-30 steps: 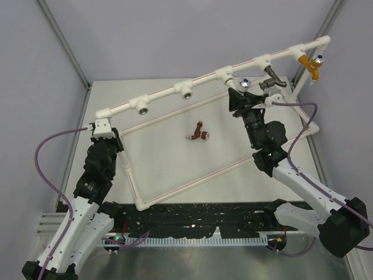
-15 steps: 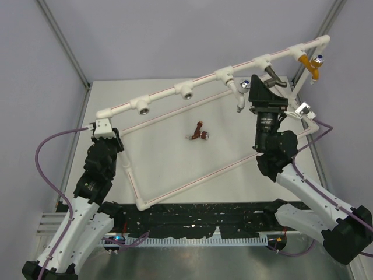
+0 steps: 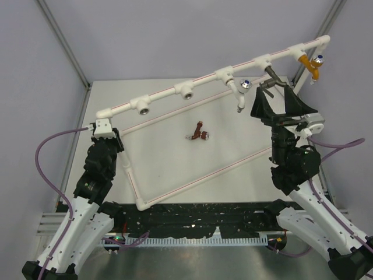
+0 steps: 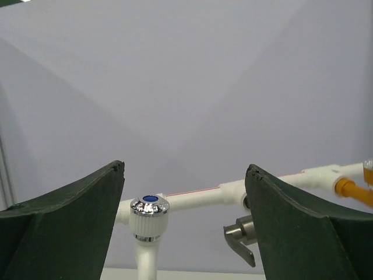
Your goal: Install the water faucets
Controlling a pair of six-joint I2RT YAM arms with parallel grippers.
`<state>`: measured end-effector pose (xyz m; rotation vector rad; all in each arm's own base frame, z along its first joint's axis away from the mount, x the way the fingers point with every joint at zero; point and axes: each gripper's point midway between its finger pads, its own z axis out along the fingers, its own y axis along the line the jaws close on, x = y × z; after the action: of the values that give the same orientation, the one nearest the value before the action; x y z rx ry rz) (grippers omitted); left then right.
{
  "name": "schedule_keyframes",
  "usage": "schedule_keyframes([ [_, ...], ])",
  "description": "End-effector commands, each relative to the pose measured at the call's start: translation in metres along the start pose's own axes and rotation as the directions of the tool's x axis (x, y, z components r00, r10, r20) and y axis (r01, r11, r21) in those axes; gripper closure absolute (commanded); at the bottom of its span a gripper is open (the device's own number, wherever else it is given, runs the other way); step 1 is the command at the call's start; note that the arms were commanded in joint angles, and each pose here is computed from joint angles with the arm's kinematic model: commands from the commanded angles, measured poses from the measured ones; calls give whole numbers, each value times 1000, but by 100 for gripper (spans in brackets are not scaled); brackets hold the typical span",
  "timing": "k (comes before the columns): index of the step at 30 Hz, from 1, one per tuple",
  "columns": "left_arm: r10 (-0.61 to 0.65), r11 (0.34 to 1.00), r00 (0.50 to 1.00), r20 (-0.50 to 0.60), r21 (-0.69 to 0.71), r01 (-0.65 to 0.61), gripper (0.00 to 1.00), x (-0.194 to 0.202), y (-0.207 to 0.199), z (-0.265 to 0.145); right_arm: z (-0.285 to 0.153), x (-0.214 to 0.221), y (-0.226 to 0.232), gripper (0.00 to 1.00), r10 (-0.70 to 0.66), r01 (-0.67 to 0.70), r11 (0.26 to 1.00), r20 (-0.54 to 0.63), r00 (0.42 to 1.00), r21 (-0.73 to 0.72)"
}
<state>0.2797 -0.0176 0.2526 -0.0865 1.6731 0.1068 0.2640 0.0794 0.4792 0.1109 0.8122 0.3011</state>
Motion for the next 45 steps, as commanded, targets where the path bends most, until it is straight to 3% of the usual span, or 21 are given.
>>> schedule_keyframes([
  [1,90,995,995,-31,52,-89,100,5,-7,-1,9,-9,26,13,-301,301,932,31,953,-202],
  [9,90,995,995,-32,45,-89,100,5,-5,-1,28,9,50,28,-227,215,936,-11,974,-279],
  [12,89,995,996,-29,48,-88,100,3,-5,-1,35,23,37,36,-208,194,963,-58,976,-190],
  [20,88,995,996,-26,43,-87,100,3,-4,-2,29,51,-6,73,-165,171,985,-169,972,24],
  [24,88,995,996,-28,43,-87,100,3,-4,-1,19,65,-28,80,-66,95,988,-215,974,125],
  [27,88,995,996,-28,46,-87,100,4,-5,-2,15,77,-36,81,39,3,986,-253,967,164],
  [31,89,995,996,-29,44,-88,100,4,-5,-1,8,89,-43,77,73,-21,983,-280,957,184],
  [38,90,995,996,-30,48,-88,100,5,-5,-1,17,26,-14,41,-56,53,998,-135,989,-26],
  [42,88,995,996,-28,46,-87,100,4,-5,-2,20,8,-6,35,-124,115,989,-93,988,-88],
  [45,89,995,996,-29,49,-88,100,4,-6,-2,25,6,16,28,-161,137,968,-103,982,-212],
])
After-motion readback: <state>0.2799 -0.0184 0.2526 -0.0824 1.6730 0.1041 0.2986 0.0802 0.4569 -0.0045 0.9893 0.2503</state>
